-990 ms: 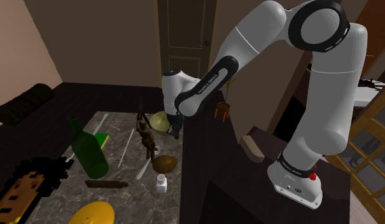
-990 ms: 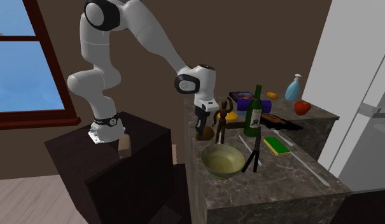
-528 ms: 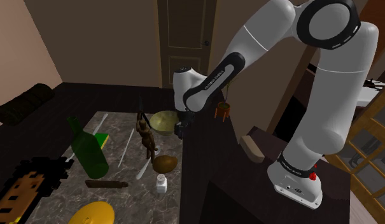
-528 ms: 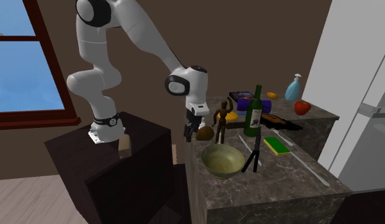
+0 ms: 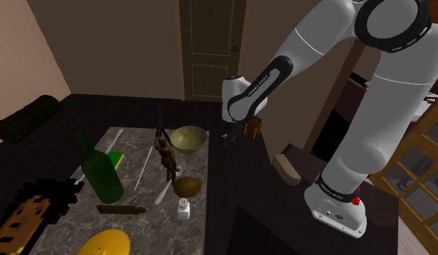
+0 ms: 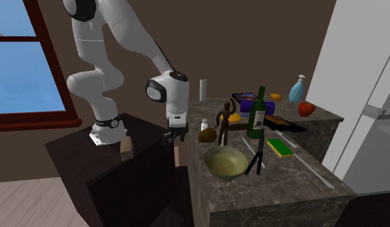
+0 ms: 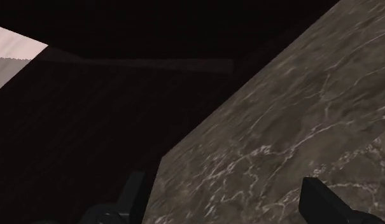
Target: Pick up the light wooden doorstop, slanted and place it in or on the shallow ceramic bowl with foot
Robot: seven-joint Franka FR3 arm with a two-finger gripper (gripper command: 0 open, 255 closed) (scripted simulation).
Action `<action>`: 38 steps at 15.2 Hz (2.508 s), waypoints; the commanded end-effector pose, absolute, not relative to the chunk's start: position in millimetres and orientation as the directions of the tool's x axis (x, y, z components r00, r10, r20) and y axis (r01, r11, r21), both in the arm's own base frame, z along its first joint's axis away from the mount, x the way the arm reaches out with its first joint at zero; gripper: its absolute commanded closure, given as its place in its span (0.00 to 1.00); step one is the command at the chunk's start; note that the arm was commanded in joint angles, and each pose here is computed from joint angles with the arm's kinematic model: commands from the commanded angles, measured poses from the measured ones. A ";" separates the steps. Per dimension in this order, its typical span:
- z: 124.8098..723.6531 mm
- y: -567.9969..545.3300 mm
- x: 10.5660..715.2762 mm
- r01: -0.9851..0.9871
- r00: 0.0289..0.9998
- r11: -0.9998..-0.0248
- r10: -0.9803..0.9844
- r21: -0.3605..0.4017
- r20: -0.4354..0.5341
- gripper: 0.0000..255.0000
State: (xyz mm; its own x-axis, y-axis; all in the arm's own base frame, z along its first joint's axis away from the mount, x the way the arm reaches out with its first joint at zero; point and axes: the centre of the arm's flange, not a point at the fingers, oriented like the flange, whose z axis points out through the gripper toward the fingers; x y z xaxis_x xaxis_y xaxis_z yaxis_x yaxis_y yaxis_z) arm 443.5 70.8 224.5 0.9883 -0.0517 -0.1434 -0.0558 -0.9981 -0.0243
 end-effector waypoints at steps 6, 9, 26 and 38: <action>221.6 -8.2 388.4 -0.244 0.952 -0.969 -0.233 -0.032 -0.196 0.00; 220.7 -37.2 360.6 -0.322 0.926 -0.946 -0.307 -0.031 -0.219 0.00; 181.9 -92.4 273.7 -0.503 0.834 -0.864 -0.479 -0.022 -0.273 0.00; 182.0 -92.4 273.7 -0.503 0.834 -0.864 -0.479 -0.022 -0.273 1.00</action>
State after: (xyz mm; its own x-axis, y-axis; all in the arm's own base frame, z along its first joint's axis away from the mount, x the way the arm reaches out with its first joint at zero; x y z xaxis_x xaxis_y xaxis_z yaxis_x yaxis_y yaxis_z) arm 273.7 -92.3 182.0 0.8342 -0.4791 -0.2730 -0.5033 -0.8638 -0.0222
